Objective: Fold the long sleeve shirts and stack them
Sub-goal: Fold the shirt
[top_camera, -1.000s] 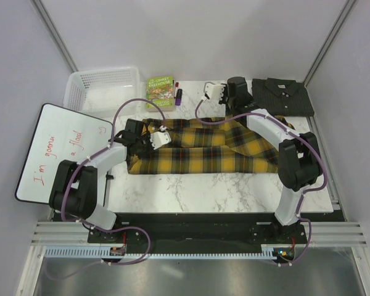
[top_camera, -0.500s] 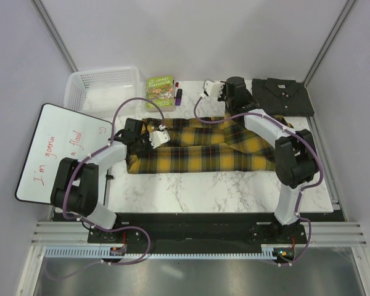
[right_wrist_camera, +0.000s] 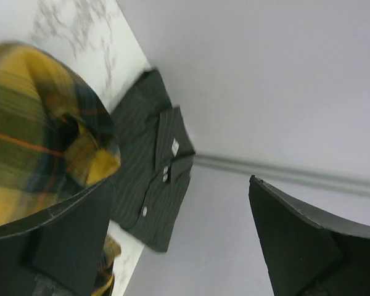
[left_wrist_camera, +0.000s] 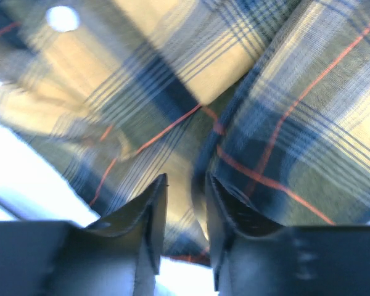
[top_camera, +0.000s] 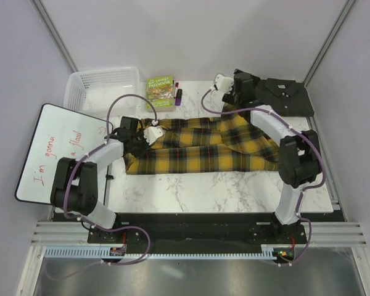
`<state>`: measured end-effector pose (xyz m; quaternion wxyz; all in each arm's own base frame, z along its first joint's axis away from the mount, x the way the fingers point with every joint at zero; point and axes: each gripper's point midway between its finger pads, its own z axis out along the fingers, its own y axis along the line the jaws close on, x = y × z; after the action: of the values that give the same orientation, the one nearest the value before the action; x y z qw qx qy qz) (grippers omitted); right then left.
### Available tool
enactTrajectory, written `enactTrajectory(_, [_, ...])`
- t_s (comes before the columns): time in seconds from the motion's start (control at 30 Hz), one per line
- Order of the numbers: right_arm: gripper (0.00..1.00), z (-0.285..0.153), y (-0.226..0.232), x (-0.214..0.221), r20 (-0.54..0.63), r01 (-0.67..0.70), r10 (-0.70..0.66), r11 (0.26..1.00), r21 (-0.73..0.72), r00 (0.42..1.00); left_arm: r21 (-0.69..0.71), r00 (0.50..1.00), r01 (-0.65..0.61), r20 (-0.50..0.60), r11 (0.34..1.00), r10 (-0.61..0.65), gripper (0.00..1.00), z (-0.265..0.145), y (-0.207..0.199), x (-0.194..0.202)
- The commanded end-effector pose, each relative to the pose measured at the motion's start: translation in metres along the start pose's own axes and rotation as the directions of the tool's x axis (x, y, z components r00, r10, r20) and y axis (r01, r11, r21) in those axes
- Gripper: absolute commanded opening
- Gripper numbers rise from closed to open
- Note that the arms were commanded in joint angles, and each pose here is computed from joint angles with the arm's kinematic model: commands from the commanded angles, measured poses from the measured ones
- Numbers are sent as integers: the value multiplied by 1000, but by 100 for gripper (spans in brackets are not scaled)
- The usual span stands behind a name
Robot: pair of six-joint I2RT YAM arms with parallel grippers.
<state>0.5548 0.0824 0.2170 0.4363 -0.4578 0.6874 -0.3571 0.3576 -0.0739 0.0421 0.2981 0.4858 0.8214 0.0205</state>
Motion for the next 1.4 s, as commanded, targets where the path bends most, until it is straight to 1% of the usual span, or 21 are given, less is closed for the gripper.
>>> enactTrajectory(0.0, [98,-54,-51,79,-160,-308,292,947,-90,943,0,987,85,140,996,-84,47,-44,5,-38])
enactTrajectory(0.03, [98,-58,-39,85,-170,-375,350,914,-154,921,16,985,94,146,995,-96,50,-47,2,-40])
enactTrajectory(0.07, [98,-73,-20,102,-237,-401,348,886,-235,907,27,983,97,155,995,-101,51,-49,2,-44])
enactTrajectory(0.13, [96,-85,-2,130,-313,-479,389,825,-300,866,76,983,105,145,992,-116,52,-48,-8,-42])
enactTrajectory(0.17, [94,-97,24,134,-355,-528,408,760,-378,841,93,983,107,139,990,-120,52,-47,-12,-41])
enactTrajectory(0.2, [92,-102,31,149,-398,-562,417,729,-390,817,117,983,107,135,987,-122,52,-45,-17,-40])
enactTrajectory(0.23, [89,-105,42,152,-414,-588,430,693,-418,802,144,986,111,110,983,-127,51,-40,-24,-35])
enactTrajectory(0.27, [83,-112,61,151,-445,-632,454,624,-459,772,159,986,114,100,981,-130,51,-37,-28,-33])
enactTrajectory(0.3, [79,-115,69,159,-474,-660,463,584,-472,749,176,987,117,90,977,-135,51,-34,-31,-31])
enactTrajectory(0.33, [71,-116,77,162,-498,-684,471,547,-482,728,200,988,127,64,972,-142,49,-29,-37,-26])
enactTrajectory(0.37, [66,-116,93,163,-538,-719,478,480,-502,695,215,988,134,49,967,-148,49,-27,-40,-25])
enactTrajectory(0.4, [64,-116,99,172,-569,-748,486,437,-500,664,216,988,139,37,966,-150,48,-24,-41,-23])
enactTrajectory(0.47, [63,-112,119,184,-634,-791,473,358,-496,612,235,987,155,1,960,-160,47,-18,-46,-16])
enactTrajectory(0.5, [63,-115,126,190,-666,-822,483,289,-491,568,228,987,156,-14,961,-157,47,-17,-45,-12])
enactTrajectory(0.57, [63,-117,145,201,-722,-851,456,210,-481,520,236,988,156,-44,959,-150,46,-14,-50,-4])
enactTrajectory(0.63, [63,-118,157,214,-755,-872,446,154,-465,481,238,988,150,-68,960,-138,46,-11,-53,4])
enactTrajectory(0.77, [64,-130,183,221,-798,-888,412,72,-454,441,257,984,158,-119,953,-131,44,-4,-62,19])
enactTrajectory(0.87, [64,-139,202,223,-821,-892,377,35,-451,430,275,980,165,-153,947,-127,42,0,-69,28])
enactTrajectory(1.0, [64,-149,214,230,-843,-901,344,19,-434,413,301,977,156,-187,941,-102,40,1,-79,41])
enactTrajectory(1.23, [64,-175,217,251,-846,-902,328,46,-430,420,325,976,134,-206,936,-68,39,-18,-100,60])
enactTrajectory(1.37, [64,-208,217,255,-844,-892,314,24,-451,435,359,980,112,-194,926,-44,39,-40,-115,60])
